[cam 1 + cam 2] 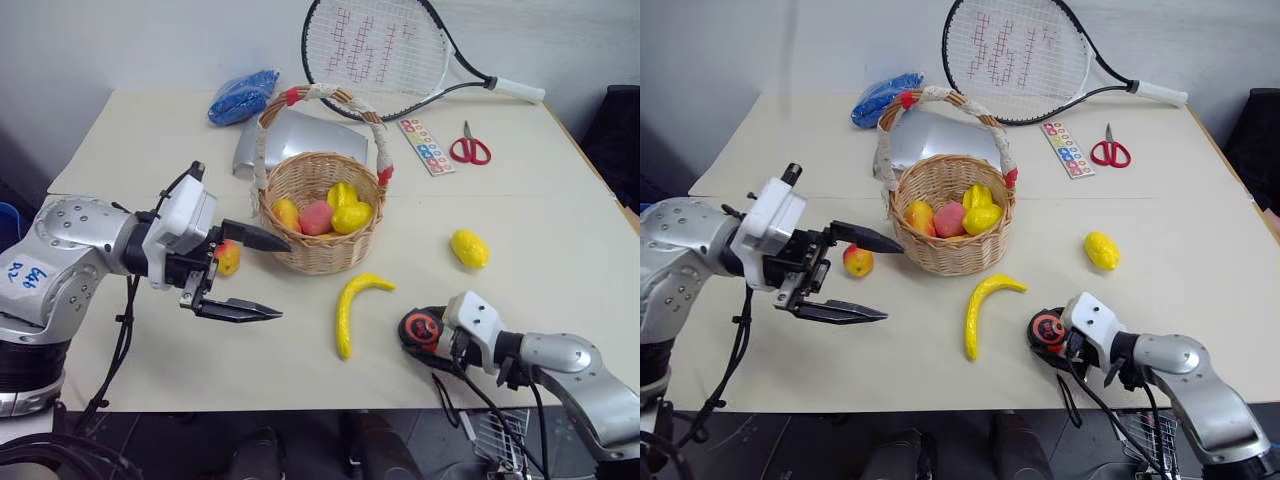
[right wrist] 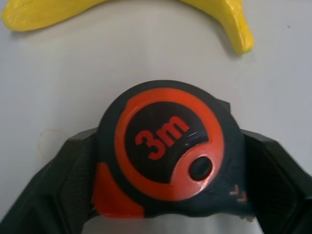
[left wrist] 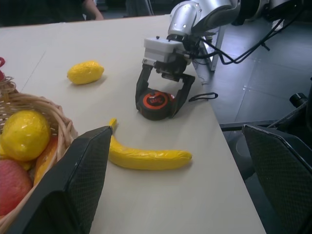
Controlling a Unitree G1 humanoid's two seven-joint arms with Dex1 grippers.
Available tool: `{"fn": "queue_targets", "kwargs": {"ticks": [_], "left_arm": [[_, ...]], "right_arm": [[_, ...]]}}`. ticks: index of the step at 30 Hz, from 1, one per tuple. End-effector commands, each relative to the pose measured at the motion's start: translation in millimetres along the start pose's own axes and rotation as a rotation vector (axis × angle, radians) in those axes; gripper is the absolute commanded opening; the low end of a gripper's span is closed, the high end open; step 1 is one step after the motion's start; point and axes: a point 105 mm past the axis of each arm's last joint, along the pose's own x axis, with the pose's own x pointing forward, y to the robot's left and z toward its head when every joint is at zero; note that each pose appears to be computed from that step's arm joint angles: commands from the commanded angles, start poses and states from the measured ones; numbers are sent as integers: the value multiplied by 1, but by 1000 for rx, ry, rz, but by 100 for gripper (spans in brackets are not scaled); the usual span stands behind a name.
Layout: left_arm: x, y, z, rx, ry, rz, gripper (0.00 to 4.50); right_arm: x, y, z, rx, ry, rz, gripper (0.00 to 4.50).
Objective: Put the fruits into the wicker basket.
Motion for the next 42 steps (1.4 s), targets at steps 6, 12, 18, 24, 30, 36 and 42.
{"fn": "queue_targets", "kwargs": {"ticks": [6,12,18,24,30,36,42], "left_arm": [[0,6,11,36,-30,5,450],[5,12,25,37,-116,4,450],[11,13,29,43,-151,7,450],[14,16,19,30,-109,42,450],[6,14,10,-15,-111,142,450],[-25,42,-29,-174,55,620,450],[-44,36,-65,-463,151,1061,450]], "right_arm": [[-18,-5,7,73,-70,-36,349],[-96,-76,-11,313,-129,-445,349],[-164,-136,-55,429,-76,-818,349],[-158,-152,-82,485,-43,-835,446],[-161,-153,-59,385,-61,-715,446],[-177,-170,24,164,-140,-632,446],[-134,-106,120,-16,-301,-140,446]]}}
